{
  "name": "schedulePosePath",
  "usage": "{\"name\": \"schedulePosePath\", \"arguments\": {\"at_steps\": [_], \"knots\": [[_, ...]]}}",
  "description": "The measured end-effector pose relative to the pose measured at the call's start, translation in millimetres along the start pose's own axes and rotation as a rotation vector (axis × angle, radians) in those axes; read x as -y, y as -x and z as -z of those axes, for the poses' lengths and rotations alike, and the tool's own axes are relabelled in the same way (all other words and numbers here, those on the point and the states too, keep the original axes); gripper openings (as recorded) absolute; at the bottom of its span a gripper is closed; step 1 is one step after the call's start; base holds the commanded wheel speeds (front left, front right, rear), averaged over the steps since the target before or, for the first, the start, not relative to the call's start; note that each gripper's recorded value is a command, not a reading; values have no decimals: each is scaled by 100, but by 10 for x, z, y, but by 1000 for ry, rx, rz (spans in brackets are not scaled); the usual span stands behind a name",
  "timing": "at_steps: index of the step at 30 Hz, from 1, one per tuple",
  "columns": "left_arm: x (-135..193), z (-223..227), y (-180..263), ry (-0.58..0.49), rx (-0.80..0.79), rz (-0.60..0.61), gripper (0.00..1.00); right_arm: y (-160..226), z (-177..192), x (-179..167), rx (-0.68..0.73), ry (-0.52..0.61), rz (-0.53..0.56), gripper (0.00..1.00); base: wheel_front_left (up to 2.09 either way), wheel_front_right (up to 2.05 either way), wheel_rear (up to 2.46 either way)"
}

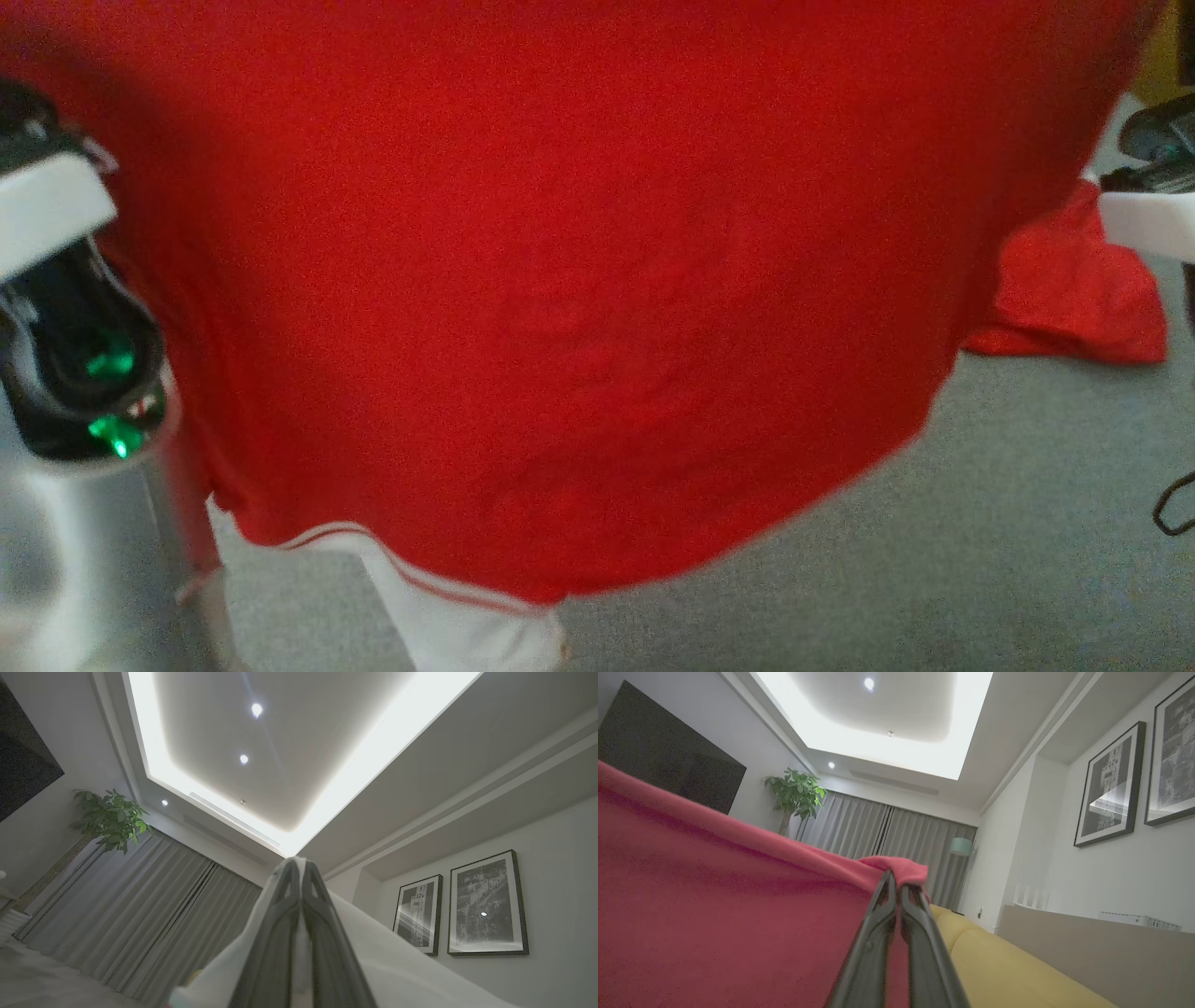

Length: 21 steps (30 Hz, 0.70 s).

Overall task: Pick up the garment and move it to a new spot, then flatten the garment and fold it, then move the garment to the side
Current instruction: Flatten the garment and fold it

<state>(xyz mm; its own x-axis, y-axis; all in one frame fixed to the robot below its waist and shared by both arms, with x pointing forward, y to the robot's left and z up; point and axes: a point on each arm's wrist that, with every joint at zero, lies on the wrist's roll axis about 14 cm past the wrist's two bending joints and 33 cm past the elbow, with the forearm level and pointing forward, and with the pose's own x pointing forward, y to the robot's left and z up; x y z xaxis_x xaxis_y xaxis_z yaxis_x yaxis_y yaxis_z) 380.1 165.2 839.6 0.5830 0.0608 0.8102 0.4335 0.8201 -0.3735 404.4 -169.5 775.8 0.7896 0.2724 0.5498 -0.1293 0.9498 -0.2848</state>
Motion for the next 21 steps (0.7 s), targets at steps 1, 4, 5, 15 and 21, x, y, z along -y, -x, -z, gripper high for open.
{"name": "schedulePosePath", "arguments": {"at_steps": [1,4,5,15,21], "knots": [[-45,80,-23,-8,-26,-5,0,-8,67,11,-22,1,4,0,0,0,0],[-286,517,-61,-3,-162,-54,0,-45,402,-7,-107,-38,11,0,0,0,0],[-415,707,-57,19,-217,-94,0,-55,570,-24,-149,-62,13,0,0,0,0],[-1469,1844,-564,-127,-387,-205,0,-1002,1760,-153,-301,-24,-80,0,0,0,0],[-1753,2086,-765,-153,-339,-218,0,-1438,2062,28,-237,16,-29,0,0,0,0]]}}
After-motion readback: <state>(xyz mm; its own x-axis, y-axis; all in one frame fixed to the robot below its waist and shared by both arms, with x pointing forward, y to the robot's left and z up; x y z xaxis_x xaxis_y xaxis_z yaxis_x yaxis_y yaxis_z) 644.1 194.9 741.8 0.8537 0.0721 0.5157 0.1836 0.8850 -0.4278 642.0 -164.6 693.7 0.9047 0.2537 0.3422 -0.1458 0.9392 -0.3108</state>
